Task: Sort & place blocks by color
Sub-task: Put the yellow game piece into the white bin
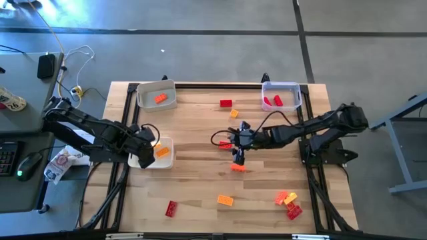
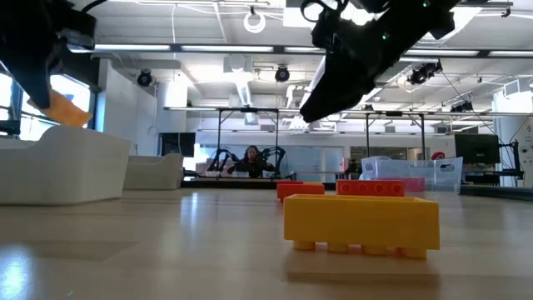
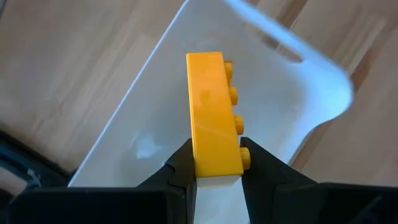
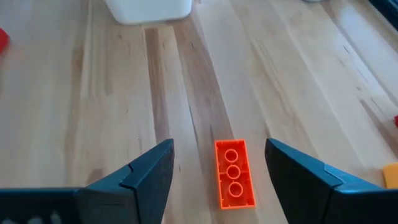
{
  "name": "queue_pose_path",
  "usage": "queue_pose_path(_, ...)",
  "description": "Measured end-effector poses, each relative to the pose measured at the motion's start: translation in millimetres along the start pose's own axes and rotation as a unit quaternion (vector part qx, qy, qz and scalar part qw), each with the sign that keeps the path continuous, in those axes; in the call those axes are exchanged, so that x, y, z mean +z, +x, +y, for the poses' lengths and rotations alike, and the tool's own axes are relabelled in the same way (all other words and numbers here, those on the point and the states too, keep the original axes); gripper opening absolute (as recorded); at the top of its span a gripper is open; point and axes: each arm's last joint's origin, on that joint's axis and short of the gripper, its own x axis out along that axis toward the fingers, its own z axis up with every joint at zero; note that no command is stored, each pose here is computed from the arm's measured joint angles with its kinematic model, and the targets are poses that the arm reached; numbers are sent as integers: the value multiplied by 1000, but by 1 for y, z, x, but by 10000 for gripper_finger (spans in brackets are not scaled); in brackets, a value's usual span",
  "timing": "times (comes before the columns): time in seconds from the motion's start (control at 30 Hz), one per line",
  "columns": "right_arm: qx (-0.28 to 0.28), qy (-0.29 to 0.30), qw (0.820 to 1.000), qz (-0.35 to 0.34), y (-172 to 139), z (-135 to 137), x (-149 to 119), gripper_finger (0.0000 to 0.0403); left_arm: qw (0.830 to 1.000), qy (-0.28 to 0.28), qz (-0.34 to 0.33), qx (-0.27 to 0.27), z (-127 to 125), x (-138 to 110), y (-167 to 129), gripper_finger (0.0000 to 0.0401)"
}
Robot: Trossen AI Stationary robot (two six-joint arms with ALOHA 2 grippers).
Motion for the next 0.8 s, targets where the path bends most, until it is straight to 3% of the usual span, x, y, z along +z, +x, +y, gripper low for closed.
queue_pose_path(0.27, -22, -29, 999, 26, 24, 3, -13, 239, 999, -29, 37, 18, 5, -7, 17, 76)
queue_pose_path(0.63, -39, -43, 995, 76, 50, 4, -34, 239, 998, -47, 44, 25, 9, -5, 21, 80)
queue_pose_path(0.8, -63, -49, 993, 88, 57, 3, -41, 239, 997, -55, 44, 27, 10, -4, 21, 99)
